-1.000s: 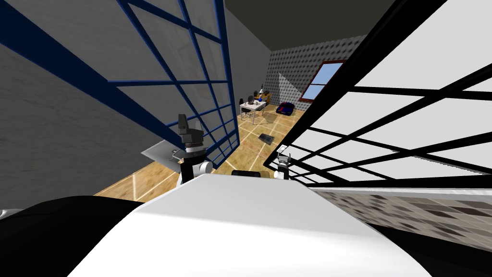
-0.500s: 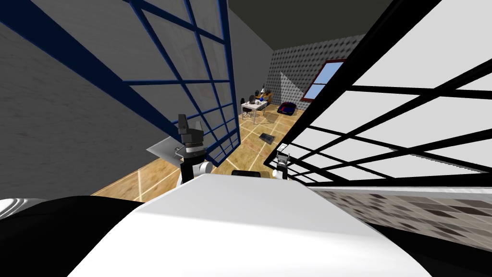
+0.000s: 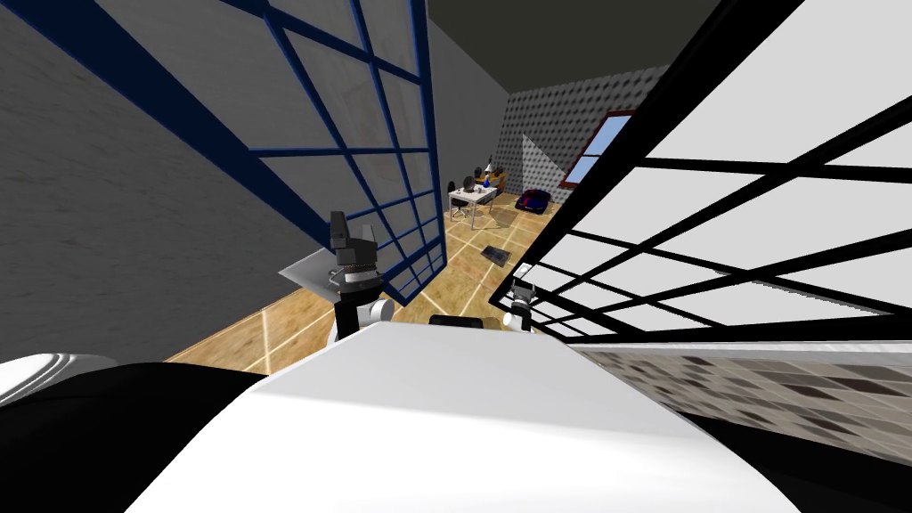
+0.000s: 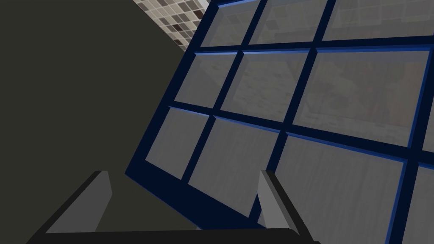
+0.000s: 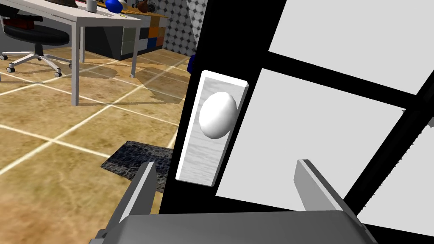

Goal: Pull the door open

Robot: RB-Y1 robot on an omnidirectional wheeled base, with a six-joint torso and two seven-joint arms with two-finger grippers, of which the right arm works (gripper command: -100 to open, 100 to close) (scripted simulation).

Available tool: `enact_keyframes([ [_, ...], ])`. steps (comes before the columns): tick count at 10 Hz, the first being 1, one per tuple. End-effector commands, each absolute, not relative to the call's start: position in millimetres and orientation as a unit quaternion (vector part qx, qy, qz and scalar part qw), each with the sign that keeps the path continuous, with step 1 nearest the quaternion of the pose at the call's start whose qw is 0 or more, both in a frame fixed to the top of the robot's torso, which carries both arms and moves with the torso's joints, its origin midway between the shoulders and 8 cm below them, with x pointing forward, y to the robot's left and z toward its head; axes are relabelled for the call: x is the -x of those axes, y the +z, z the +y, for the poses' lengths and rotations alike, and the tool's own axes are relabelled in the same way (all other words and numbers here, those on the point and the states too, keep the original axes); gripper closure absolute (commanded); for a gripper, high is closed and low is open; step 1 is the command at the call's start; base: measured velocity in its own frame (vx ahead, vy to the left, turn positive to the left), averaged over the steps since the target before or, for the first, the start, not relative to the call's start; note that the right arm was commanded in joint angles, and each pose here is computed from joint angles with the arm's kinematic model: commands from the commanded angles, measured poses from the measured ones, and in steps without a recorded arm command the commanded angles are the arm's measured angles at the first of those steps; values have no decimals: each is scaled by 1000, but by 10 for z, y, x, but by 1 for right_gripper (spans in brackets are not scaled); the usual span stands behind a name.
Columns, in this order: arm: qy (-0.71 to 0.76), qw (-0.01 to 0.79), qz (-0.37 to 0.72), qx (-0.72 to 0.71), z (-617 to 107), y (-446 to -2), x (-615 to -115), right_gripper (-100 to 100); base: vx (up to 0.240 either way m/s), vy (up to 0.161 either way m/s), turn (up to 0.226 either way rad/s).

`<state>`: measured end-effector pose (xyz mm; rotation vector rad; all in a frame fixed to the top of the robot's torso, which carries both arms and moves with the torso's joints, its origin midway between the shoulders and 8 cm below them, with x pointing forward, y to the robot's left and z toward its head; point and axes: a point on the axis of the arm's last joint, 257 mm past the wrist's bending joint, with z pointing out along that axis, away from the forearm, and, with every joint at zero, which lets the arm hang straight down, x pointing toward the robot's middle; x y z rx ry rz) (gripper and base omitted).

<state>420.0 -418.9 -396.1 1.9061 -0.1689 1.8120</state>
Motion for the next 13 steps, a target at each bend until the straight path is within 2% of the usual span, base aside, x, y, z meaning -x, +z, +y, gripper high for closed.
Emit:
enact_keyframes([
  [1,670,237,-78,-699,-4177,-3966,-4207,-100,-51,-1,16],
  [9,686,174,-151,-690,-4101,-3978,-4252,-100,-49,-1,20],
  [13,684,180,-161,-688,-4442,-3997,-4067,-100,173,-10,52],
])
